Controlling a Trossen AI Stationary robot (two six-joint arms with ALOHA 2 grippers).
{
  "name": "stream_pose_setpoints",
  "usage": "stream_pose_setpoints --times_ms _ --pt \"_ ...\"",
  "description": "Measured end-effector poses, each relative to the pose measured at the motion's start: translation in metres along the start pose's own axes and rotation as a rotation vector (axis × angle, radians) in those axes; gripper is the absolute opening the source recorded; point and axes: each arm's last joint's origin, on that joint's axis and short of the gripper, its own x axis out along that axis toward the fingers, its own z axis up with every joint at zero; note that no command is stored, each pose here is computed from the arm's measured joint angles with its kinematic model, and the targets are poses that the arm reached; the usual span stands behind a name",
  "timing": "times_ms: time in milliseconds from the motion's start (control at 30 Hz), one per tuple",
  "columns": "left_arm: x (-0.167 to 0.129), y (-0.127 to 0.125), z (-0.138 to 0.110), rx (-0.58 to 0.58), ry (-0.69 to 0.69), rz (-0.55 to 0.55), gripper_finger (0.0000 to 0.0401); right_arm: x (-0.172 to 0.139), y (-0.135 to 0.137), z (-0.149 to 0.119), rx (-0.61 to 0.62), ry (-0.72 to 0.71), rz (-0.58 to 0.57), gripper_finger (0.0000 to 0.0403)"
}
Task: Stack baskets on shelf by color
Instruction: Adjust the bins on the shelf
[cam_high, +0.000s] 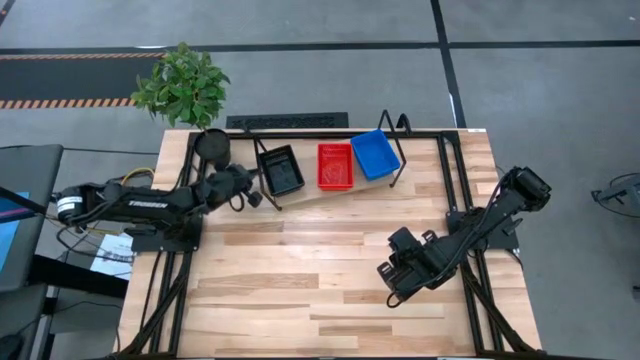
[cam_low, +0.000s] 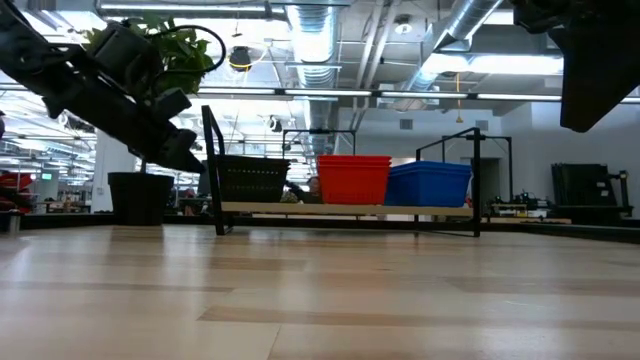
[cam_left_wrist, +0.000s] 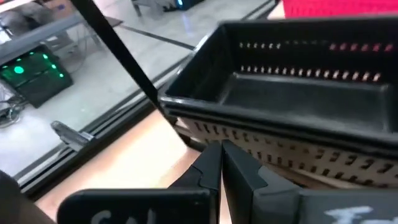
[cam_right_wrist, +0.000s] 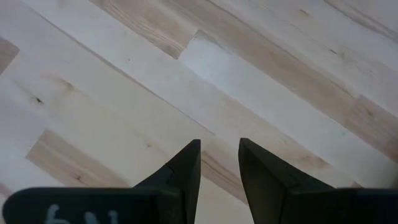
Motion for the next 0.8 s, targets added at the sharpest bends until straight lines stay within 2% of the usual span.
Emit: stream_pose_setpoints --times_ms 300,533,700,800 --pt "0.013 0.014 0.001 -0.006 -0.010 0.029 0.0000 0.000 0.000 0.000 -0.001 0.000 0.000 0.0134" --pt "0.023 0.015 -0.005 -0.008 0.010 -0.032 0.0000 0.000 0.000 0.000 -0.001 0.000 0.000 0.0134" --pt "0.029 0.013 -0.003 -0.017 -0.035 -0.033 0.0000 0.000 0.000 0.000 -0.001 0.000 0.000 0.0134" --pt "0.032 0.011 -0.002 -0.024 -0.060 -0.075 0.0000 0.000 0.000 0.000 0.001 0.000 0.005 0.0134"
